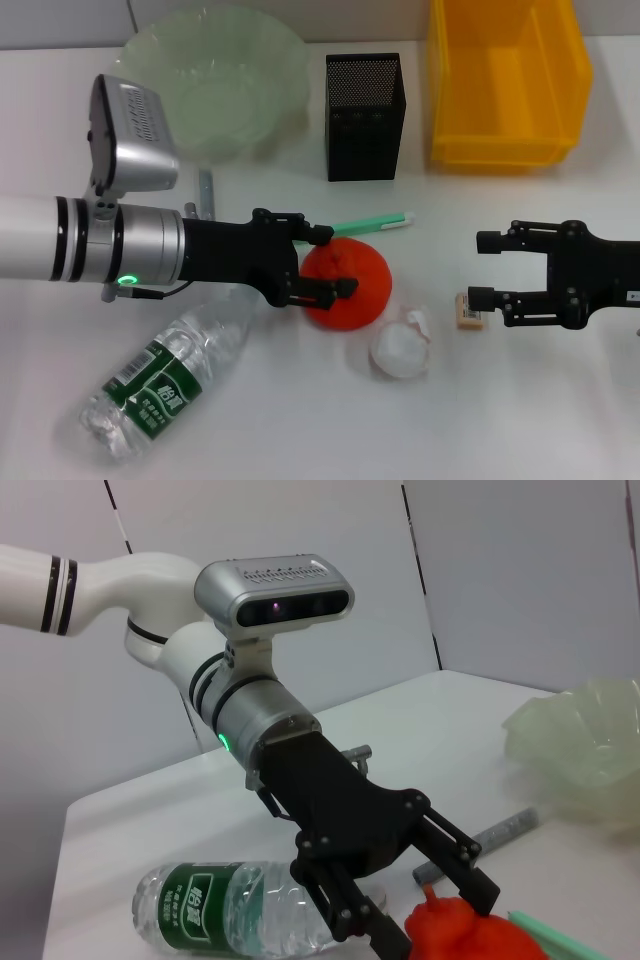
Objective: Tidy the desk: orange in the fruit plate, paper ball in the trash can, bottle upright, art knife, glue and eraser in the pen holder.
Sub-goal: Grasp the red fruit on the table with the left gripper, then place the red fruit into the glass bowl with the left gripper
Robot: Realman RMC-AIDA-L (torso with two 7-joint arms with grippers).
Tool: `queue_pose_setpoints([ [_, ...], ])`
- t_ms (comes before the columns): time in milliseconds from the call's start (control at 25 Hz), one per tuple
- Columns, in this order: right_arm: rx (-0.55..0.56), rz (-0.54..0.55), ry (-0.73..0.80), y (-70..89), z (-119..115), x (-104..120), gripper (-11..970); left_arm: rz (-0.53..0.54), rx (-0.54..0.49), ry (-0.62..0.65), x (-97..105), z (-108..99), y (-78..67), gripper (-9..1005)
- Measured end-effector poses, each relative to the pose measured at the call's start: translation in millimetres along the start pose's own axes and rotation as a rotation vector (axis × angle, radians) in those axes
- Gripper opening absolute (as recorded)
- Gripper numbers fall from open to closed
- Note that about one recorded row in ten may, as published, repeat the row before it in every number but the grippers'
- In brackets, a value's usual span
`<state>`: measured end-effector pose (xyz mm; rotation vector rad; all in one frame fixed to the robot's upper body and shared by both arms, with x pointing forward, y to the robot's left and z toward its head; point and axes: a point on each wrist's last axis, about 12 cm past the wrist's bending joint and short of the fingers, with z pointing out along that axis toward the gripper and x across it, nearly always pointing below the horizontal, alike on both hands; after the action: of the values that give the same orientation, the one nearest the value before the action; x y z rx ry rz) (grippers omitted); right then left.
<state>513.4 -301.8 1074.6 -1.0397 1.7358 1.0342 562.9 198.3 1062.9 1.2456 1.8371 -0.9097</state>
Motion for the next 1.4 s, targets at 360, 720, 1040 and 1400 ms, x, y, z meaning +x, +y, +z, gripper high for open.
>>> queue_pose_setpoints([
  [360, 0.004, 0.003, 0.001, 0.0, 1, 1, 766, 0.058, 0.02, 0.051, -4, 9, -0.8, 702],
  [720, 0.008, 0.005, 0.001, 0.2, 1, 2, 765, 0.061, 0.015, 0.032, -6, 9, -0.6, 401],
  [1040, 0.01, 0.006, 0.005, 0.2, 1, 3, 764, -0.014, -0.015, -0.298, -34, -23, 3.6, 208],
  [1400, 0.003, 0.009, 0.004, 1.6, 3, 3, 764, -0.098, -0.473, -0.637, -31, -56, 44.6, 141],
])
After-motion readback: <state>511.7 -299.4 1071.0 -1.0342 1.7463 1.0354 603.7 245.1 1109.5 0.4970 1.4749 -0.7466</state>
